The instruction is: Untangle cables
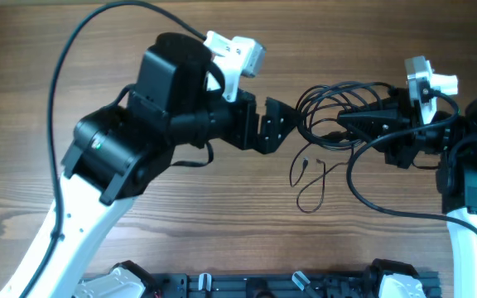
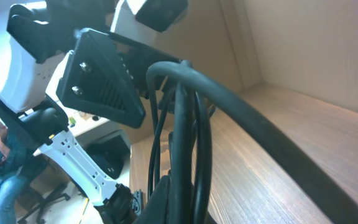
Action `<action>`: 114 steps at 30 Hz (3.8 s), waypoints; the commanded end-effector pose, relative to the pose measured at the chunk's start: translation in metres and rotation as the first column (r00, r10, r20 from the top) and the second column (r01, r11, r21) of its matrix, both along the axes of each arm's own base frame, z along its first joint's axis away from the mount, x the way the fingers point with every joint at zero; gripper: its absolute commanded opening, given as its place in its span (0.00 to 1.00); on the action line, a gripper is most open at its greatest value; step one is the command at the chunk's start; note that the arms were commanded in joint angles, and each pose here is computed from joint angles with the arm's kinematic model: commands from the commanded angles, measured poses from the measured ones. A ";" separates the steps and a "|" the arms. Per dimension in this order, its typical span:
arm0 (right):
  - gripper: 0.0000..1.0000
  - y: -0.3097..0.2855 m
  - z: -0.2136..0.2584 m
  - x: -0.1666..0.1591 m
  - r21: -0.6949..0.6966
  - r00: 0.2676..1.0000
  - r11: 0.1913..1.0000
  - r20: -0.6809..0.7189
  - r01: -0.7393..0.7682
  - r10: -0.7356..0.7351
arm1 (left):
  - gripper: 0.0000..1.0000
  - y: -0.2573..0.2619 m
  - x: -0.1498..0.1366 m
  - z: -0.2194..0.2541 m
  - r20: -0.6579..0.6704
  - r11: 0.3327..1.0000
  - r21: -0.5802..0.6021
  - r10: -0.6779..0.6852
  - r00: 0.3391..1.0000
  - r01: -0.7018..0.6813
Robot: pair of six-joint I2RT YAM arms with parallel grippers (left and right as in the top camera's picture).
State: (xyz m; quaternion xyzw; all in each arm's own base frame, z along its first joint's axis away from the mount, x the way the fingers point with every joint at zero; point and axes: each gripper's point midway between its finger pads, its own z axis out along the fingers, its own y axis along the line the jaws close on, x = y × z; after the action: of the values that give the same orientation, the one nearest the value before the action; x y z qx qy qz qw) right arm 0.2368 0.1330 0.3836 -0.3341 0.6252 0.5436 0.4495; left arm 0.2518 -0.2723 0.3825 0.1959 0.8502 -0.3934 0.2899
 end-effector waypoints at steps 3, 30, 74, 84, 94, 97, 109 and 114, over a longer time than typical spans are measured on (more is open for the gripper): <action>0.04 0.000 0.003 0.000 -0.007 0.999 1.000 0.033 0.002 -0.002 | 0.92 -0.007 0.000 0.000 -0.016 0.999 -0.022 -0.040 0.999 0.039; 0.04 0.000 0.006 0.000 0.019 0.996 1.000 -0.090 0.004 -0.002 | 0.98 -0.017 -0.005 -0.003 -0.032 0.998 -0.021 -0.054 0.998 0.053; 0.04 -0.002 0.031 0.011 0.074 0.950 0.997 -0.312 0.010 0.014 | 0.53 -0.018 0.005 0.008 -0.060 0.996 -0.070 0.057 0.997 -0.061; 0.04 -0.002 0.031 0.011 0.074 0.951 0.997 -0.310 0.009 0.014 | 0.40 -0.034 -0.003 0.010 -0.044 0.996 -0.083 0.010 0.999 -0.013; 0.04 -0.002 0.031 0.011 0.074 0.951 0.997 -0.308 0.010 0.013 | 0.29 -0.036 -0.003 0.008 -0.053 0.996 -0.083 0.007 0.999 -0.011; 0.04 -0.002 0.031 0.012 0.074 0.952 0.997 -0.306 0.014 0.010 | 0.26 -0.038 -0.008 0.010 -0.065 0.995 -0.098 -0.025 0.998 0.018; 0.04 -0.004 0.032 0.018 0.086 0.948 0.995 -0.317 0.051 -0.021 | 0.21 -0.042 -0.015 0.012 -0.106 0.991 -0.126 -0.054 0.993 0.041; 0.04 -0.004 0.033 0.019 0.087 0.948 0.995 -0.316 0.056 -0.026 | 0.25 -0.042 -0.015 0.012 -0.119 0.991 -0.131 -0.048 0.992 0.033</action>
State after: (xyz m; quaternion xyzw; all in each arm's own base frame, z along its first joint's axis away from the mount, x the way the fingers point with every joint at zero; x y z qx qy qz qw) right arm 0.2505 0.1304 0.4131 -0.2159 0.6690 0.6124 0.3617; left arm 0.2385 -0.3097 0.3918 0.1709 0.8379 -0.4533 0.2515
